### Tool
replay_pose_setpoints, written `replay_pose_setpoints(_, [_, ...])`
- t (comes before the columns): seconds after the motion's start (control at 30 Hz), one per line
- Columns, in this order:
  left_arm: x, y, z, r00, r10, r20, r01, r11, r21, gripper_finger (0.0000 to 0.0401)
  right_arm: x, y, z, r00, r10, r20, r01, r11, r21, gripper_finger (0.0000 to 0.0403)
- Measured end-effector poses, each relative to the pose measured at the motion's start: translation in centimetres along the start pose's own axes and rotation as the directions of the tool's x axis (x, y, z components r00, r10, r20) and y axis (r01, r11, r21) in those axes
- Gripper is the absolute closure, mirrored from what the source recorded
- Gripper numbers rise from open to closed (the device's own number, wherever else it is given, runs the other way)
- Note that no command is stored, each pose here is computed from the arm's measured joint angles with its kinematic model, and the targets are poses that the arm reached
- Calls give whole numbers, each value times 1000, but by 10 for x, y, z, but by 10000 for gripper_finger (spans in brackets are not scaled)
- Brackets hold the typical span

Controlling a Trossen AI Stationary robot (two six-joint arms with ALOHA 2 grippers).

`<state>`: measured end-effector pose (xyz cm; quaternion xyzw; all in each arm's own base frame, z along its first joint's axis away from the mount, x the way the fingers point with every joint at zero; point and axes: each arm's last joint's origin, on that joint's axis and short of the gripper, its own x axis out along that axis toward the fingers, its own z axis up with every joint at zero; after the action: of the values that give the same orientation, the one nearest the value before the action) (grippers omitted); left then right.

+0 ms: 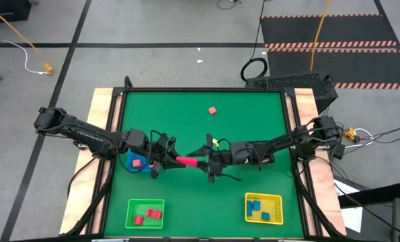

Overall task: Sort & place blocks by color
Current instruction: Put the red block into the green bin

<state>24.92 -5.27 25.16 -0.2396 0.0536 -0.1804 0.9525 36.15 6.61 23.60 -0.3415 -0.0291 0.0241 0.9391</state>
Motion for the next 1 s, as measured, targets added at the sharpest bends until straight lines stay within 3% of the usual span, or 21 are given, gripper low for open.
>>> replay_pose_setpoints(0.4, [-1, 0, 2, 1000, -4, -10, 4, 1000, -25, 340, -24, -1, 13, 955, -22, -296, 89, 973, 214, 213])
replay_pose_setpoints(0.53, [-5, 2, -1, 998, 27, -65, -31, 998, -62, 340, -39, -12, 19, 912, -50, -407, 189, 933, 307, 212])
replay_pose_setpoints(0.63, [-12, 3, -8, 983, 66, -171, -90, 987, -134, 340, -48, -17, 14, 859, -71, -508, 298, 876, 381, 214])
replay_pose_setpoints(0.8, [-30, -11, -22, 930, 82, -358, -195, 936, -292, 336, -53, -25, 5, 809, -90, -580, 427, 769, 476, 215])
replay_pose_setpoints(1.0, [-52, -36, -44, 827, 48, -561, -333, 844, -420, 331, -54, -31, -3, 784, -96, -614, 468, 740, 483, 215])
